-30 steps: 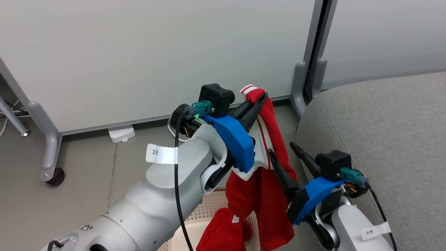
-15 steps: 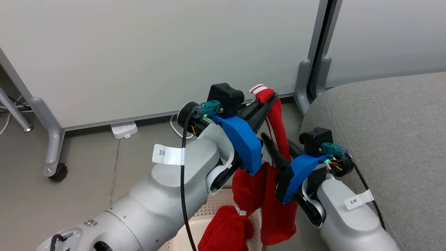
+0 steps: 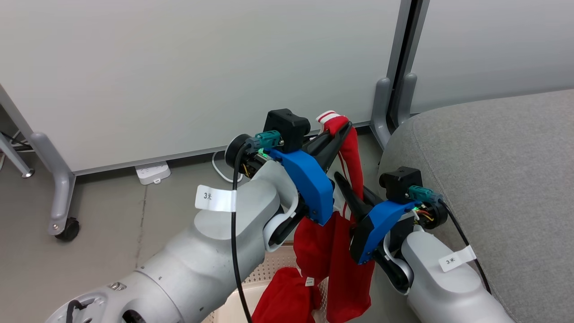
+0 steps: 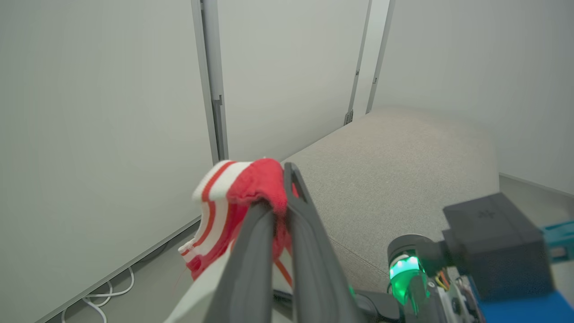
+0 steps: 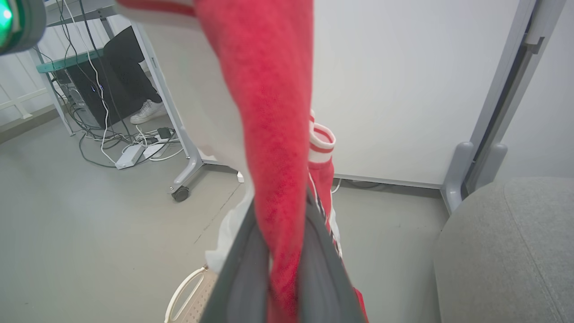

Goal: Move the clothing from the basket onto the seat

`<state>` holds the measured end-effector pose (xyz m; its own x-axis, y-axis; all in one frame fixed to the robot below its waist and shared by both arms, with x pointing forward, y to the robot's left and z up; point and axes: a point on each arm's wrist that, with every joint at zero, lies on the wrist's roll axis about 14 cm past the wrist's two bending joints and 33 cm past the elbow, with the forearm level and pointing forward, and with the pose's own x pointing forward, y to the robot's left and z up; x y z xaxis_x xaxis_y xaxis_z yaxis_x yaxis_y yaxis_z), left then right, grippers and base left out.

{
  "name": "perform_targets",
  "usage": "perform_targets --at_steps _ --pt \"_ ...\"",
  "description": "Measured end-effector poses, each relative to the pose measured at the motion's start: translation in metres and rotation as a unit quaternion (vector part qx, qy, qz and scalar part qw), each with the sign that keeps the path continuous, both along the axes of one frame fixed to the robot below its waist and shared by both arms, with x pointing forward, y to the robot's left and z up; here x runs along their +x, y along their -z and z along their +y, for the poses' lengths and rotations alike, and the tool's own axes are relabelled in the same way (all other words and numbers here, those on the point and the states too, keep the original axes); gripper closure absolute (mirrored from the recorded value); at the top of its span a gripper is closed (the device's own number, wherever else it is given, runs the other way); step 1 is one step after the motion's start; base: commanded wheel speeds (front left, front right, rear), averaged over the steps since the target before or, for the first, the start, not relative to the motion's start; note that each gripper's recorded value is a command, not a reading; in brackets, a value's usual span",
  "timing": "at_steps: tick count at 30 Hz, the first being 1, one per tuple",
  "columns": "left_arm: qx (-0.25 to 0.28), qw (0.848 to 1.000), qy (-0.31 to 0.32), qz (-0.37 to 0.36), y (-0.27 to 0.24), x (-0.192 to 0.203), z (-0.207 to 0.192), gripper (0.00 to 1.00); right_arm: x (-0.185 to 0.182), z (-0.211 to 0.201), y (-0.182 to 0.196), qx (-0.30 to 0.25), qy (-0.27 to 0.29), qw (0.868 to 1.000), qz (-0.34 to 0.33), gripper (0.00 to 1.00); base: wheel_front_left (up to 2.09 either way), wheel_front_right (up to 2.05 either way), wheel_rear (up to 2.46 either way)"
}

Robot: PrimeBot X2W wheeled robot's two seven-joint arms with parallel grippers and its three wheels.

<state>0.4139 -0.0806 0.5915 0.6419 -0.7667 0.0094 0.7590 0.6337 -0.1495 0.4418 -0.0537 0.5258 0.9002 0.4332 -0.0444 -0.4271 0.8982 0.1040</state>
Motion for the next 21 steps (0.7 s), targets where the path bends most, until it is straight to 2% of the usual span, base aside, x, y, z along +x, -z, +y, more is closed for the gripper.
perform_targets --at_steps 20,21 --pt "0.004 1.0 -0.001 0.004 0.0026 0.0004 0.001 1.0 0.0015 0.0004 0.0061 -0.004 -0.001 1.0 0.007 1.0 0.0 0.0 0.0" --pt "0.004 1.0 -0.001 0.005 0.0029 0.0006 0.0013 0.96 0.0018 0.0008 0.0059 -0.004 -0.002 1.0 0.007 1.0 0.0 0.0 0.0"
